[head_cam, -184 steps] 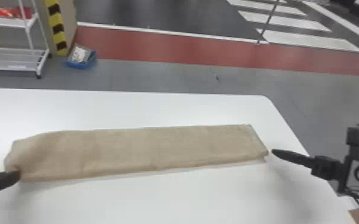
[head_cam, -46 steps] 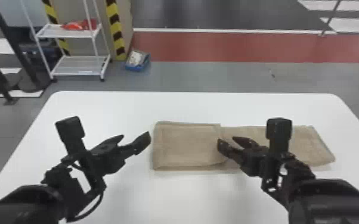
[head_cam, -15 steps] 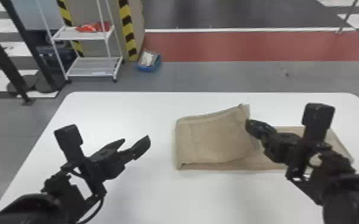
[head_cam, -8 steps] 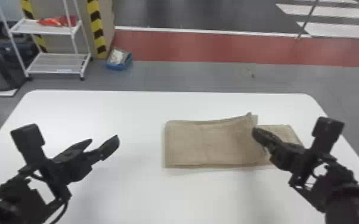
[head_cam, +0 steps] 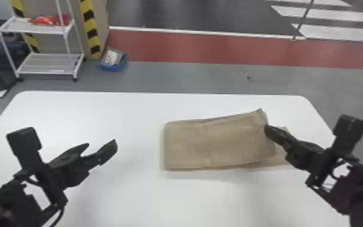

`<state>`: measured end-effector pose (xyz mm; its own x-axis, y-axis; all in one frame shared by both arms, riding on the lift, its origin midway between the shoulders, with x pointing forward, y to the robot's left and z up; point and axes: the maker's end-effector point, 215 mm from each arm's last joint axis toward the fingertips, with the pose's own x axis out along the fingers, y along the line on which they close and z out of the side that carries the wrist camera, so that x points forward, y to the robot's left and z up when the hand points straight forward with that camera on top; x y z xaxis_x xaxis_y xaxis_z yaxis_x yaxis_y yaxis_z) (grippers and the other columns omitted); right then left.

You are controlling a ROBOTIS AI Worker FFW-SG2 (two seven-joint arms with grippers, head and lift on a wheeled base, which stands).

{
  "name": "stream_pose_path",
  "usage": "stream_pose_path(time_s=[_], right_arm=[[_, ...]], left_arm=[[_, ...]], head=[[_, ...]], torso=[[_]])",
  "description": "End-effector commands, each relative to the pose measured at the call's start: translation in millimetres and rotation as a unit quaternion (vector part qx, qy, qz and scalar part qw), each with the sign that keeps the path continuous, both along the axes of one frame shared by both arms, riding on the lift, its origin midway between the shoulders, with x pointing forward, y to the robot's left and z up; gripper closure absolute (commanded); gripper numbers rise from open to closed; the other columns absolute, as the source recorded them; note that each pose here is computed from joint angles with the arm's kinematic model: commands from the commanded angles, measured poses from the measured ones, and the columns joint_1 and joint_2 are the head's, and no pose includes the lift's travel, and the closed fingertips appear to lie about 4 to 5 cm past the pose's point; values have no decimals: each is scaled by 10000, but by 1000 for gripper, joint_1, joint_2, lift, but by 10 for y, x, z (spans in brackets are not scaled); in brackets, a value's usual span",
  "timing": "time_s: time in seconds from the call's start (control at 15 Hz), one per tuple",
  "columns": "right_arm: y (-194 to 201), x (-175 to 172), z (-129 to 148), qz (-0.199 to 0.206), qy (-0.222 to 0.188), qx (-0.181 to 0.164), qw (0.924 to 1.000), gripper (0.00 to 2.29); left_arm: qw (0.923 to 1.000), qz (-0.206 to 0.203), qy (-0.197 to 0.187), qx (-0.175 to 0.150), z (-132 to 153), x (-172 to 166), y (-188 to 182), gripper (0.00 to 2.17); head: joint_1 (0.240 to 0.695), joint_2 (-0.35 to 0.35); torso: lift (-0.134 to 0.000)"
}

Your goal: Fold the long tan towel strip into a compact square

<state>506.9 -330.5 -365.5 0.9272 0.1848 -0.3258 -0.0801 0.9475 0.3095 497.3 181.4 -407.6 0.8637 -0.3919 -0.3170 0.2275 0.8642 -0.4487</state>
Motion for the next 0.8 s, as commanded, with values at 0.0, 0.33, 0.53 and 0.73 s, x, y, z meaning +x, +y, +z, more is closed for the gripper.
stream_pose_path(time_s=[0.0,0.33,0.53,0.73], right_arm=[[-469,-29,26,-235,89,-30,9997,1031],[-433,91,-528,-22,465,-18,9989,1031],[-433,80,-336,29,181,0,9998,1031],[-646,120,17,-38,-187,38,9998,1035]], left_arm=[[10000,-52,-10,14,10,-33,-56,26],[9995,-267,65,129,-110,-115,-308,26],[9995,-270,92,153,-139,-136,-302,26],[9995,-199,107,199,-145,-133,-264,26]], head=[[695,-159],[695,-237],[695,-241],[695,-243]], torso=[[-124],[-124],[-124],[-124]])
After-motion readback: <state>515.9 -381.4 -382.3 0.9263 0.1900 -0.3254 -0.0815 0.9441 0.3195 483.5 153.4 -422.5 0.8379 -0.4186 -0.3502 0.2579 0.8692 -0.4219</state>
